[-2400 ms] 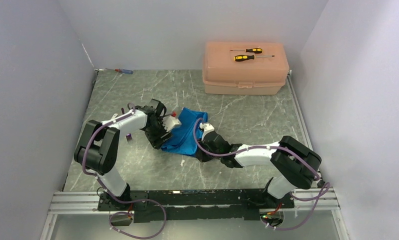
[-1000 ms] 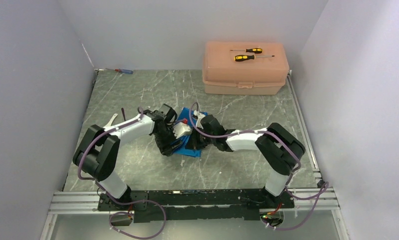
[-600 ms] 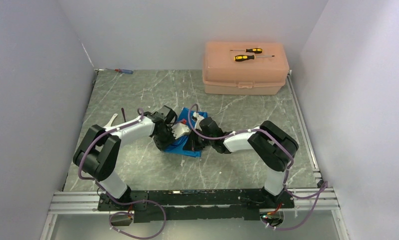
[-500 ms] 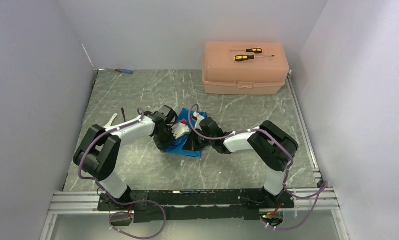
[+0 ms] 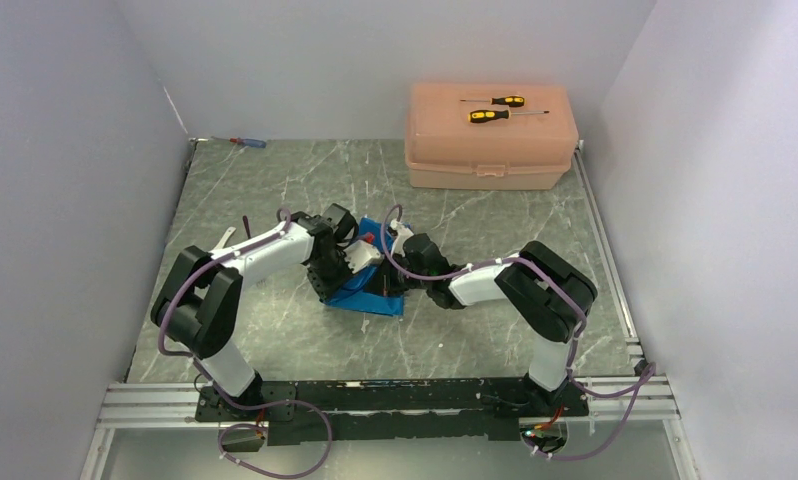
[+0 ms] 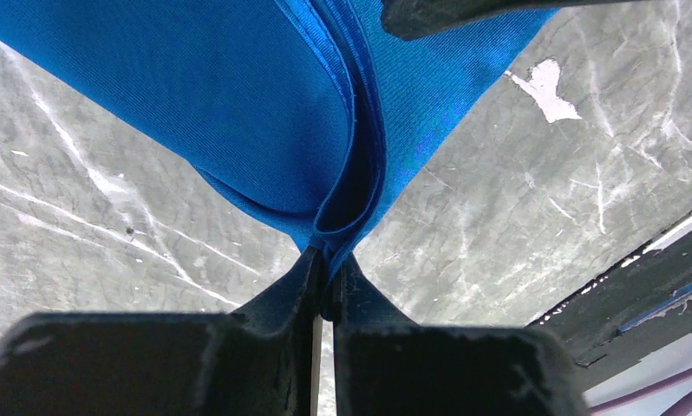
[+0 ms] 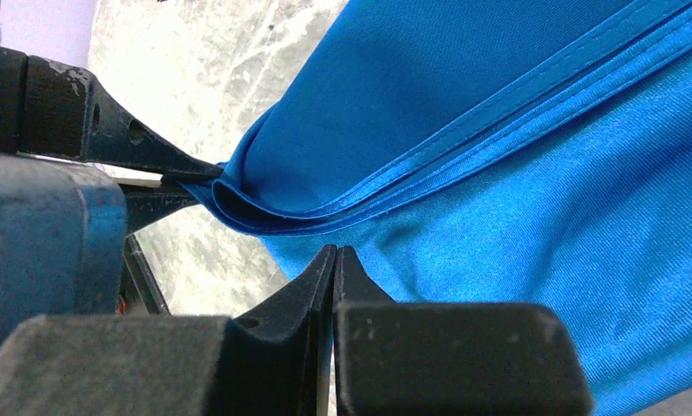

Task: Fold the napkin into a case and place the utensils inside
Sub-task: Smooth out the 2/3-rectangle-folded napkin at the center of the board.

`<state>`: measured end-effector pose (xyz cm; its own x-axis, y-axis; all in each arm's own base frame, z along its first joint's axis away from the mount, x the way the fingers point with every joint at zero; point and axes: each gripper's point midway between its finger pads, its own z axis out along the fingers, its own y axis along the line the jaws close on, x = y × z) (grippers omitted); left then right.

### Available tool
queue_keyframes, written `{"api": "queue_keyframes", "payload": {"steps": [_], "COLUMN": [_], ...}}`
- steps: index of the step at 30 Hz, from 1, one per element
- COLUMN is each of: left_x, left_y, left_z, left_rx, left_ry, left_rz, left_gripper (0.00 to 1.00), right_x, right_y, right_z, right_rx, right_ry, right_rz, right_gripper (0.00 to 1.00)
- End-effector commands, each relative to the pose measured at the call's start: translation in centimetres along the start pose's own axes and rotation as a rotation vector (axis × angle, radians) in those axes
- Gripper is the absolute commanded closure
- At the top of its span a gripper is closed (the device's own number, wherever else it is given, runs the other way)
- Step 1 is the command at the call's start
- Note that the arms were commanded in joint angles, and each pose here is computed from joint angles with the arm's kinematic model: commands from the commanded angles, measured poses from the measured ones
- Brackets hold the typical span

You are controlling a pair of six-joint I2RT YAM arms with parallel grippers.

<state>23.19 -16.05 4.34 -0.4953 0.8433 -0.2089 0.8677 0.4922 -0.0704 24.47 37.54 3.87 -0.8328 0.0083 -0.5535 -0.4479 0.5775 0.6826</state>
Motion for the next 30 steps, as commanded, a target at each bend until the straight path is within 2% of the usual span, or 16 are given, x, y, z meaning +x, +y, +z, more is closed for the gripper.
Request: {"api": "queue_keyframes", "payload": {"steps": [1,6,12,20,25,30], "left_x": [-7.3,-6.8,-6.4,-5.7,-5.5,-5.4], "left_y": [0.4,0.5,0.0,-0.2,-0.2,-0.2], "left_z": [-2.1,-1.3,-0.7,-0.3,-0.4,-0.5], "left_rx": [-0.009,-0.018,0.003,0.005,0.000,-0.001], "left_ry": [-0.261,-0.254,-0.257,-0.243,-0.240,-0.239], "left_rz": [0.035,0.018,-0.016,-0.005,0.008,0.014], "left_gripper": [0.95,0.95,0.97,0.97,0.97,0.97], "right_x": [4.9,4.9,3.4,1.3,-0.1,-0.4], "right_y": [-1.5,0.0,0.6,2.4,3.9,2.9], "right_z": [-0.4,-1.8,-3.5,-5.4,-6.1,-4.6], "right_rx": [0.064,0.052,0.010,-0.104,-0.218,-0.148], "right_ry": [0.139,0.081,-0.072,-0.260,-0.372,-0.350], "right_rz": [-0.044,-0.203,-0.285,-0.219,-0.136,-0.138], "right_gripper": [0.95,0.92,0.83,0.81,0.83,0.87]}}
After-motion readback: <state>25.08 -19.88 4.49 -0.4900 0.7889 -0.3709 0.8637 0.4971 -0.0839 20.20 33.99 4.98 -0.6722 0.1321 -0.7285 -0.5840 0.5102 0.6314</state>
